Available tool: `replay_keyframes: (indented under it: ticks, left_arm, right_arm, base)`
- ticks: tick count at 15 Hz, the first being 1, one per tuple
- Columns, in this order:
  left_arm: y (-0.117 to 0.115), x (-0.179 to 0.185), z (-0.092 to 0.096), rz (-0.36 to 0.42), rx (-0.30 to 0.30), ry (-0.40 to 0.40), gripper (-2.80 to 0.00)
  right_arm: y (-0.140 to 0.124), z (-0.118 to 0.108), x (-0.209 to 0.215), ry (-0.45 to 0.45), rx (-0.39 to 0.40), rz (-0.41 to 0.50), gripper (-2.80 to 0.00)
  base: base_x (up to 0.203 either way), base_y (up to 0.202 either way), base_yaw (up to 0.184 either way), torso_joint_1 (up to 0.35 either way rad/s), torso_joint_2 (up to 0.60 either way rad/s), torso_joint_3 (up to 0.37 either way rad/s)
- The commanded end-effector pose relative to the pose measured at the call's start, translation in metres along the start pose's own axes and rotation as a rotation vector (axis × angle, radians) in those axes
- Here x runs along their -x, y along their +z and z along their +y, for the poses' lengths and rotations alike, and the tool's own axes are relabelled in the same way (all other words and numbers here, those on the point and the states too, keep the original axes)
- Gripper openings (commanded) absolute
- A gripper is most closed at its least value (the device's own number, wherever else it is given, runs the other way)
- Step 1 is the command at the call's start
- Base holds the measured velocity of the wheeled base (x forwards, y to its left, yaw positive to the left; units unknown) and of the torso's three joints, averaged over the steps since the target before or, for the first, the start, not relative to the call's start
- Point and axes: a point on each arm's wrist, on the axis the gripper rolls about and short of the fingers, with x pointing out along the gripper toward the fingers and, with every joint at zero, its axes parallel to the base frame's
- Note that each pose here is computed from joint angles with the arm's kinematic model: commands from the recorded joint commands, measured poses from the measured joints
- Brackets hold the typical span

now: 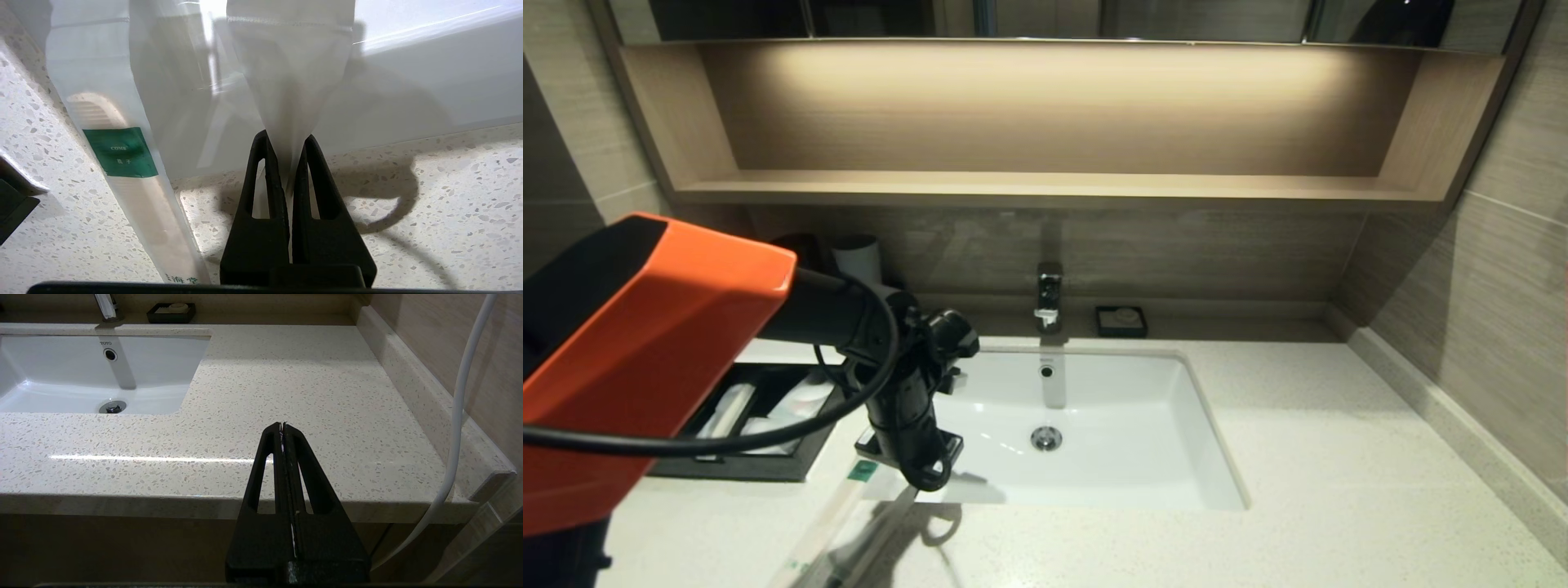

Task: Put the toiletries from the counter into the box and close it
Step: Pick up the bathroom toiletry, then place the bathroom toiletry into the drawer

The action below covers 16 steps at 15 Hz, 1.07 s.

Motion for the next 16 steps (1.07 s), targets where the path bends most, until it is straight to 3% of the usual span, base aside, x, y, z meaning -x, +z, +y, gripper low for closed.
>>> replay_keyframes:
  ticks: [1,7,16]
  left_arm:
    - [-0.001,0.008,0.0,-0.019,0.003,0.0,-2.8]
    - [-0.007,0.053,0.008,-0.137,0.025,-0.004,-2.8]
    - [-0.035,0.126,0.068,-0.297,0.142,0.066,-2.8]
  right_arm:
    - [0.0,0.0,0.0,0.0,0.001,0.001,-2.8]
    - [0.0,0.0,0.0,0.0,0.001,0.0,-2.8]
    - [0.0,0.0,0.0,0.0,0.001,-0.002,-2.8]
  base:
    - [0.0,0.0,0.0,0.0,0.0,0.0]
    - [0.0,0.0,0.0,0.0,0.0,0.0]
    - [0.0,0.0,0.0,0.0,0.0,0.0]
